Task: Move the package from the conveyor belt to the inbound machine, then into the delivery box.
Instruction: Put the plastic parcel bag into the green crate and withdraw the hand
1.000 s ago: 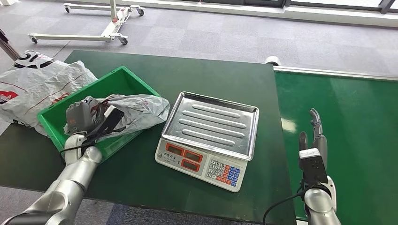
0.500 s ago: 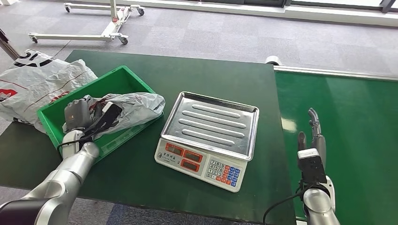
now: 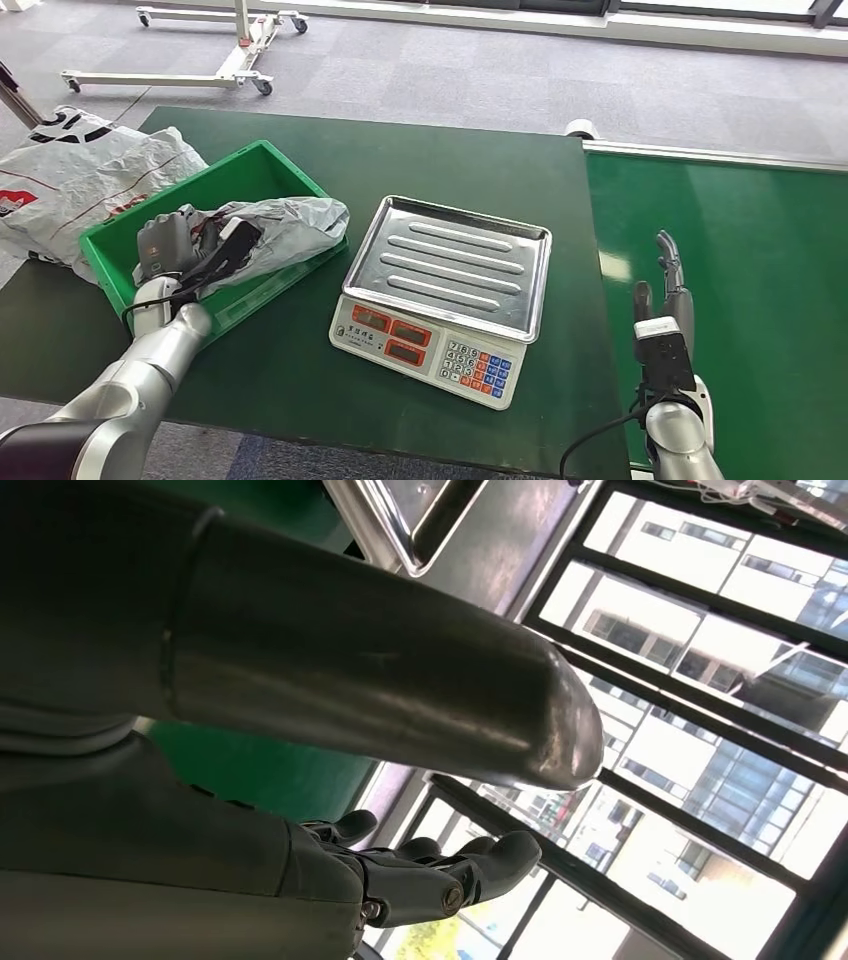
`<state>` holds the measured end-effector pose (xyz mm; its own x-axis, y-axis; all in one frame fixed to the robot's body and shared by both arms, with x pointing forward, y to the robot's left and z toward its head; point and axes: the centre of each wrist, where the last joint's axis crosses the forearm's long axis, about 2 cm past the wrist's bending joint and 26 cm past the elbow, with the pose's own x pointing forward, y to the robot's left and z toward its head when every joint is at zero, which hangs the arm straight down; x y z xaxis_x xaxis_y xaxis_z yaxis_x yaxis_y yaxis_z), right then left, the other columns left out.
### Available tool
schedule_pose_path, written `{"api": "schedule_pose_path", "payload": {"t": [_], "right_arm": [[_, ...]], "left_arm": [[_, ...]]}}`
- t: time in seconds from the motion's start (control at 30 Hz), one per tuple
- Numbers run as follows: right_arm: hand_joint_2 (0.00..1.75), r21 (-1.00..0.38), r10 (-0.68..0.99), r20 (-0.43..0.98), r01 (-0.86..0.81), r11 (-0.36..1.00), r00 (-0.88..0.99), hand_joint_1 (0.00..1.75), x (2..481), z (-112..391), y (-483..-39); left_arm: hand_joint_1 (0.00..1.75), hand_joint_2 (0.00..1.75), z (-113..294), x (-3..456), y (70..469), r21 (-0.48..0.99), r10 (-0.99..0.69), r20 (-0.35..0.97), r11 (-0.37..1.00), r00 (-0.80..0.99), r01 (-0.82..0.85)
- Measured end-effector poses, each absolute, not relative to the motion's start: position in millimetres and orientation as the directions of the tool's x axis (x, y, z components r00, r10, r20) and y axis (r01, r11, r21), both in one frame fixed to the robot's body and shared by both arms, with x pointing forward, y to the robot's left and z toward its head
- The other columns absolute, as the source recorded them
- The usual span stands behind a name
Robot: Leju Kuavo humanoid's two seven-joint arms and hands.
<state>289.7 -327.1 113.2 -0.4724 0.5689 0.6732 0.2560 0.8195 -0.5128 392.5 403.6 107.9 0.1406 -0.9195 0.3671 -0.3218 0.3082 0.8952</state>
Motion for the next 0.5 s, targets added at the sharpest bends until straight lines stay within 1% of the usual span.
{"api": "schedule_pose_path", "payload": {"t": [0.17, 0.37, 0.4, 0.5], "right_arm": [[0.0, -0.501, 0.558, 0.682, 0.254, 0.828, -0.474, 0.0, 286, 109, -329], [0.0, -0.505, 0.561, 0.686, 0.251, 0.826, -0.464, 0.0, 282, 104, -332], [0.0, -0.508, 0.565, 0.687, 0.253, 0.823, -0.458, 0.0, 280, 104, -332], [0.0, -0.515, 0.572, 0.695, 0.253, 0.819, -0.436, 0.0, 272, 100, -332]], "left_arm": [[1.75, 1.75, 109, 391, 413, 0.912, -0.924, 0.338, 0.275, 0.179, -0.304], [1.75, 1.75, 109, 391, 416, 0.92, -0.928, 0.321, 0.259, 0.19, -0.293], [1.33, 1.75, 109, 391, 415, 0.923, -0.929, 0.317, 0.256, 0.191, -0.286], [0.02, 0.44, 110, 394, 412, 0.932, -0.932, 0.307, 0.252, 0.195, -0.262]]}}
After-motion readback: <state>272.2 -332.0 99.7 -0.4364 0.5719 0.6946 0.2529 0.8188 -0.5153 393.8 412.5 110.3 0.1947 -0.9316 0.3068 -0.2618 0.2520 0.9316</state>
